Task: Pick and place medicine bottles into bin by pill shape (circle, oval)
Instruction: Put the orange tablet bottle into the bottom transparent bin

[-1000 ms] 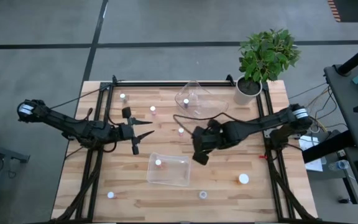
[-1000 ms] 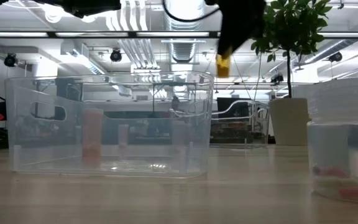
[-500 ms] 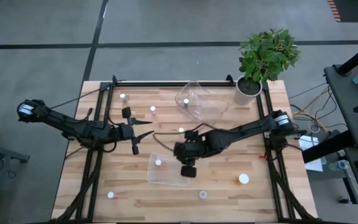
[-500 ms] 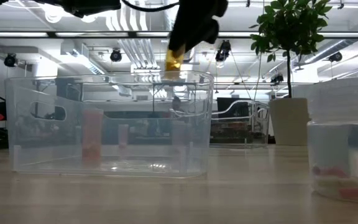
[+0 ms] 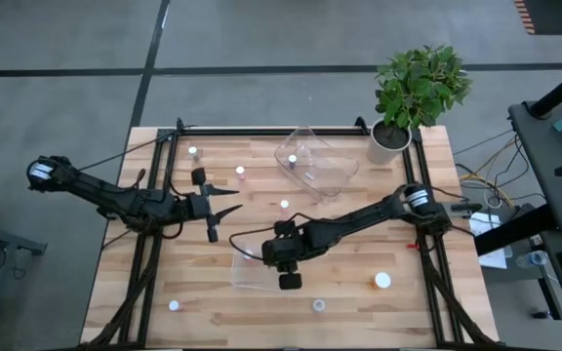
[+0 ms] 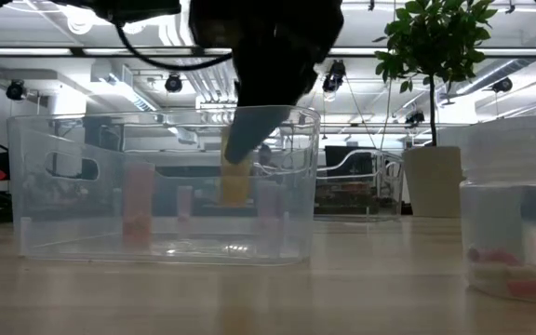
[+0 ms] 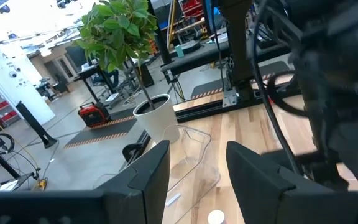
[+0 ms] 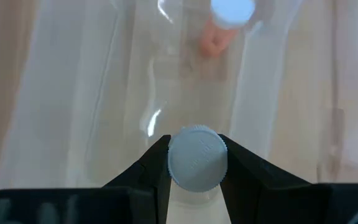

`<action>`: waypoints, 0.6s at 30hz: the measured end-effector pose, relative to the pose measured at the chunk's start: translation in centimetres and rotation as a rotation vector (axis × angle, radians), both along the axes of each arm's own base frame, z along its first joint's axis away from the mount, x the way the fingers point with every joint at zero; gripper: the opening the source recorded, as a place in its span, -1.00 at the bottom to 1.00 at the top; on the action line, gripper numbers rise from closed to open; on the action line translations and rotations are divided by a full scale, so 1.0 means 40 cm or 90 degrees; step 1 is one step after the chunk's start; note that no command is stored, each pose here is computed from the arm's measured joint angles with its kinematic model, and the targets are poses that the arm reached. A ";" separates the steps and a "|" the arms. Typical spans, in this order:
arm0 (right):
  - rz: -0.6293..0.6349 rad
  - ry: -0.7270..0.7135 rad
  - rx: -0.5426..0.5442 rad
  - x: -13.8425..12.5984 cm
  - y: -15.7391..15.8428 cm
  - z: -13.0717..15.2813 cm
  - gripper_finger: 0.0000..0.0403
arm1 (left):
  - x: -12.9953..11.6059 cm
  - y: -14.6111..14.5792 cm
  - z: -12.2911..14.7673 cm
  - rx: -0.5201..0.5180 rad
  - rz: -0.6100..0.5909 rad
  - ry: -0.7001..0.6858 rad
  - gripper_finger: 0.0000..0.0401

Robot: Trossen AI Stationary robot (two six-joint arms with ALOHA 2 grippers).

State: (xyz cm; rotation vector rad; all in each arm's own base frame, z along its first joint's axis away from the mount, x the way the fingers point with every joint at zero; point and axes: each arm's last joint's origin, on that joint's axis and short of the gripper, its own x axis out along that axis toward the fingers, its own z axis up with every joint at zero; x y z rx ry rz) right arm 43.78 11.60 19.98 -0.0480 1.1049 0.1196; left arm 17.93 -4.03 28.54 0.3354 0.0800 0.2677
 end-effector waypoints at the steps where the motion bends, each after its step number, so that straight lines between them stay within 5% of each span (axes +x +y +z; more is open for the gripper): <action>1: 0.004 0.004 -0.004 0.002 0.001 -0.009 -0.49 | 0.000 0.000 0.000 0.000 0.000 0.000 -0.29; 18: 0.030 0.026 -0.031 0.016 0.002 -0.067 -0.46 | 0.000 0.000 0.000 0.000 0.000 0.000 -0.29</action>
